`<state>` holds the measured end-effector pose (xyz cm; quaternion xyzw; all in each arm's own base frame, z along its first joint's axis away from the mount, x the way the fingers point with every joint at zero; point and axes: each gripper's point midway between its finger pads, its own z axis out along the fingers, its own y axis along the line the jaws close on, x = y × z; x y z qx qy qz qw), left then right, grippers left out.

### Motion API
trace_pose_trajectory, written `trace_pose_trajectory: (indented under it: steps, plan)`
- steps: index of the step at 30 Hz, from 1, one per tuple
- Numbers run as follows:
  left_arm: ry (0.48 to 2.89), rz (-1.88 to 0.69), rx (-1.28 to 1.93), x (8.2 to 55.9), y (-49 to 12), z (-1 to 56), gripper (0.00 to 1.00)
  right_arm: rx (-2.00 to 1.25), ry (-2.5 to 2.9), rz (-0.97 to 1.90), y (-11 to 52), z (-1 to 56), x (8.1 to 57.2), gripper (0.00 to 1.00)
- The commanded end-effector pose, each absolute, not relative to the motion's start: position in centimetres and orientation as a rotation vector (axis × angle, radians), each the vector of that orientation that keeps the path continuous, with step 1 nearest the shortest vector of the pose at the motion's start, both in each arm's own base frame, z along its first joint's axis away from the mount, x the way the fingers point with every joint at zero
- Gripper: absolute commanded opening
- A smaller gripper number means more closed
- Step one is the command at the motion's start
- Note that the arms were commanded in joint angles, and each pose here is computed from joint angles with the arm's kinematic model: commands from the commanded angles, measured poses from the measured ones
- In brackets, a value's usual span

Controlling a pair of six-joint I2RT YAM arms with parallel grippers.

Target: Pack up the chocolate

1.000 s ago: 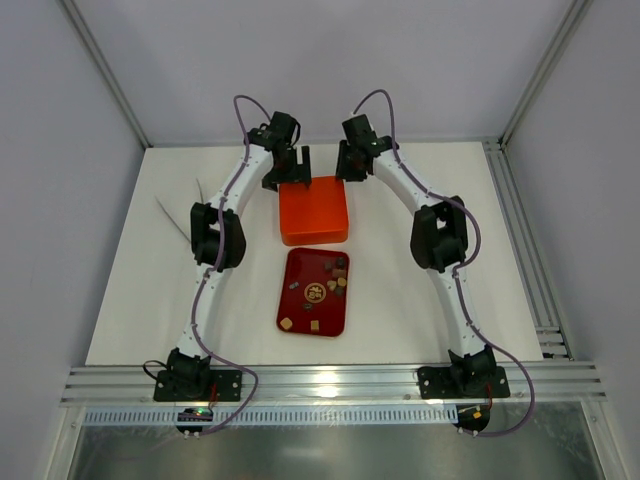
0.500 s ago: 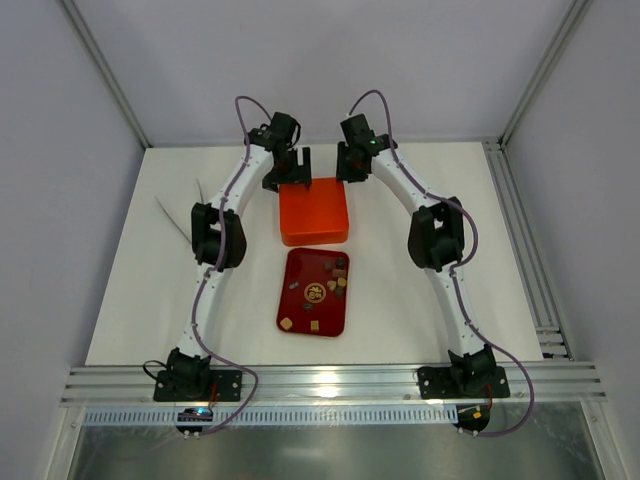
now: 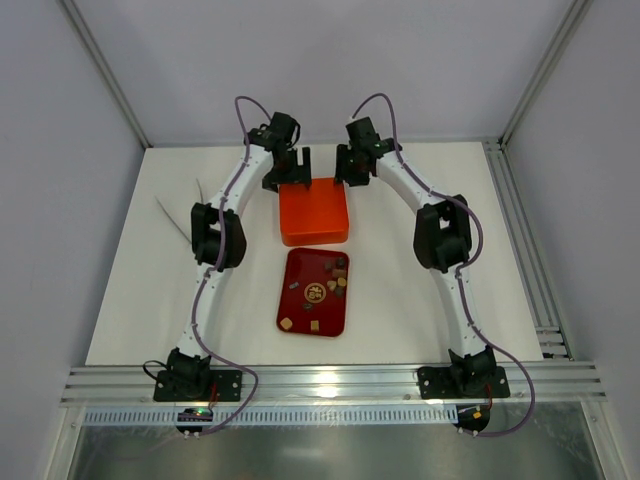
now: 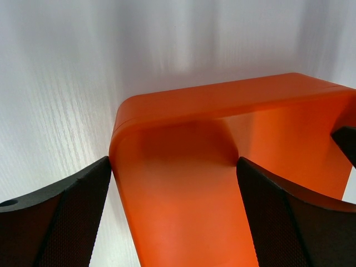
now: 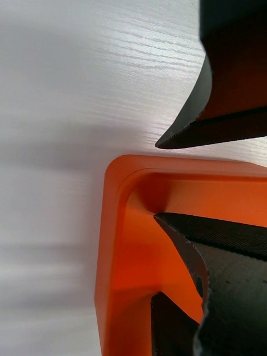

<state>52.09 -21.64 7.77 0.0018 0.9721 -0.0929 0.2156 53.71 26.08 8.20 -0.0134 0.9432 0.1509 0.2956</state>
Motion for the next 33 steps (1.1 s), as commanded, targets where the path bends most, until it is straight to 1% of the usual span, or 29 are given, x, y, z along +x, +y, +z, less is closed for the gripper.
trace_pose_trajectory:
  steps: [1, 2, 4, 5, 7, 8, 11, 12, 14, 15, 17, 18, 19, 20, 21, 22, 23, 24, 25, 26, 27, 28, 29, 30, 32, 33]
  plan:
    - [2.821, -0.147, 0.048, 49.7, -20.0, 4.7, 0.91, -0.071, 2.598, 0.340, 24.8, 6.7, 51.5, 0.52]
    - [2.803, -0.153, 0.041, 49.9, -19.9, 5.4, 0.91, -0.070, 2.536, 0.360, 25.0, 8.6, 52.4, 0.53]
    - [2.749, -0.187, 0.031, 50.7, -20.1, 7.0, 0.91, -0.070, 2.458, 0.380, 25.1, 10.5, 53.6, 0.57]
    - [2.679, -0.215, 0.024, 51.7, -20.2, 8.9, 0.91, -0.061, 2.409, 0.392, 24.9, 12.4, 54.1, 0.59]
    - [2.589, -0.249, -0.006, 53.3, -20.0, 11.2, 0.92, -0.044, 2.334, 0.419, 24.5, 14.5, 55.2, 0.59]
    - [2.539, -0.305, -0.006, 53.6, -20.4, 13.5, 0.92, -0.040, 2.292, 0.437, 24.4, 16.3, 55.5, 0.59]
    - [2.424, -0.343, -0.030, 54.9, -19.9, 17.4, 0.93, -0.020, 2.203, 0.449, 23.7, 19.3, 56.2, 0.63]
    - [2.378, -0.361, -0.032, 54.9, -19.7, 19.7, 0.93, -0.016, 2.158, 0.457, 23.4, 21.5, 56.0, 0.64]
    - [2.336, -0.371, -0.036, 54.7, -19.4, 21.8, 0.93, -0.009, 2.119, 0.446, 22.8, 22.8, 55.6, 0.66]
    - [2.313, -0.378, -0.036, 54.5, -19.2, 22.9, 0.93, -0.003, 2.103, 0.444, 22.5, 23.5, 55.4, 0.70]
    - [2.296, -0.393, -0.037, 53.1, -18.9, 24.6, 0.93, -0.002, 2.060, 0.455, 21.9, 25.5, 54.1, 0.72]
    - [2.295, -0.401, -0.036, 52.5, -18.9, 24.9, 0.93, 0.006, 2.075, 0.453, 21.6, 24.8, 53.3, 0.75]
    - [2.294, -0.403, -0.044, 51.2, -18.5, 25.7, 0.93, 0.009, 2.052, 0.462, 21.4, 25.8, 52.8, 0.77]
    - [2.301, -0.408, -0.056, 50.5, -18.4, 25.7, 0.93, 0.010, 2.011, 0.476, 21.1, 28.0, 51.7, 0.78]
    - [2.296, -0.419, -0.054, 49.9, -18.4, 26.0, 0.93, 0.023, 2.029, 0.477, 20.7, 27.3, 50.7, 0.82]
    - [2.305, -0.415, -0.058, 48.0, -17.8, 26.1, 0.93, 0.027, 1.980, 0.494, 20.3, 29.7, 49.6, 0.87]
    - [2.307, -0.419, -0.061, 47.2, -17.9, 26.1, 0.93, 0.026, 1.964, 0.501, 20.0, 30.4, 48.7, 0.87]
    - [2.295, -0.422, -0.058, 46.3, -17.7, 26.6, 0.93, 0.033, 1.992, 0.495, 19.6, 29.1, 47.7, 0.92]
    - [2.297, -0.415, -0.061, 44.6, -17.2, 26.5, 0.93, 0.059, 1.934, 0.479, 18.5, 31.4, 46.5, 0.94]
    - [2.288, -0.415, -0.062, 43.7, -17.0, 26.9, 0.93, 0.063, 1.927, 0.479, 18.1, 31.6, 45.7, 0.95]
    - [2.293, -0.418, -0.068, 42.7, -16.8, 26.7, 0.93, 0.066, 1.957, 0.468, 17.7, 29.8, 44.6, 1.00]
    - [2.286, -0.424, -0.065, 41.9, -16.7, 26.8, 0.93, 0.073, 1.930, 0.467, 17.3, 30.4, 43.9, 1.00]
    - [2.278, -0.426, -0.065, 40.1, -16.2, 27.0, 0.93, 0.080, 1.890, 0.465, 16.5, 31.8, 42.5, 1.00]
    - [2.276, -0.428, -0.064, 39.2, -16.1, 27.0, 0.93, 0.087, 1.915, 0.451, 15.9, 30.3, 41.4, 1.00]
    - [2.259, -0.445, -0.064, 37.4, -15.9, 27.4, 0.93, 0.099, 1.912, 0.431, 15.0, 29.9, 40.0, 1.00]
    - [2.247, -0.447, -0.055, 35.8, -15.5, 27.5, 0.93, 0.108, 1.911, 0.424, 14.2, 29.7, 38.4, 1.00]
